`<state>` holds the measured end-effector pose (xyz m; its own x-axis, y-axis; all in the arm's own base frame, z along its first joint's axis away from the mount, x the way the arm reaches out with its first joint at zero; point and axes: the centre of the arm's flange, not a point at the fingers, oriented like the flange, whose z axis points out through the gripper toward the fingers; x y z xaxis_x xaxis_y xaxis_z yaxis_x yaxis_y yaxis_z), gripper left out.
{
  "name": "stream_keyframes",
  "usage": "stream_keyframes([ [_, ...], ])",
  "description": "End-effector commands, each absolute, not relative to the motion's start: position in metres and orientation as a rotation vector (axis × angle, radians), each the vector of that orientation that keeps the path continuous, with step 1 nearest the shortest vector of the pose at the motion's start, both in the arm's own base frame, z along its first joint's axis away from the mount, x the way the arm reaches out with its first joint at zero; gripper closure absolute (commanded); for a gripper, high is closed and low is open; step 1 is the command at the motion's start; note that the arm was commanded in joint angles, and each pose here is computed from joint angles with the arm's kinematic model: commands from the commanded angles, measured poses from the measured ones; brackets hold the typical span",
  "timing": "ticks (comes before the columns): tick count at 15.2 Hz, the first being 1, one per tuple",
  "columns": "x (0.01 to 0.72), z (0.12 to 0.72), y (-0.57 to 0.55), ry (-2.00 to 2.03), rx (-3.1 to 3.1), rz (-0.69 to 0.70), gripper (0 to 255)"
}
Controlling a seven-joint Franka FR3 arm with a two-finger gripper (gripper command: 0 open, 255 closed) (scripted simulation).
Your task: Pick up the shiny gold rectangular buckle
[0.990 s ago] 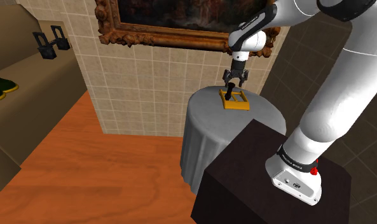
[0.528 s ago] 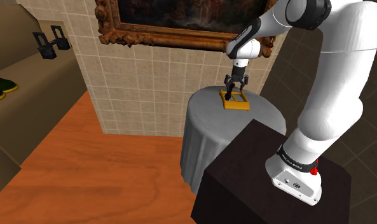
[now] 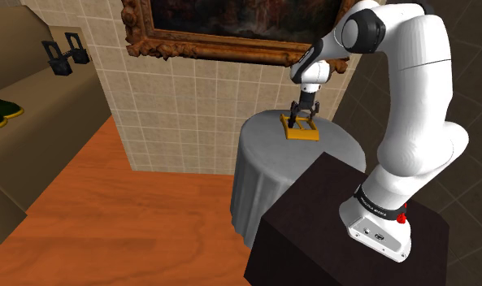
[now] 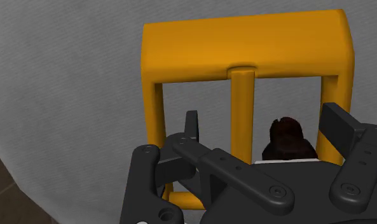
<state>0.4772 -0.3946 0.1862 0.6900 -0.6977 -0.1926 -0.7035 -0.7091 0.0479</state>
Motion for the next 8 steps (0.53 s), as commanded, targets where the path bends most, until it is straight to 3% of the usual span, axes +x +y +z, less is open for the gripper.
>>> stream_keyframes([
  [1, 0.476, 0.171, -0.4, 1.198, -2.854, 0.324, 0],
  [8, 0.476, 0.136, -0.4, 1.198, -2.854, 0.324, 0],
])
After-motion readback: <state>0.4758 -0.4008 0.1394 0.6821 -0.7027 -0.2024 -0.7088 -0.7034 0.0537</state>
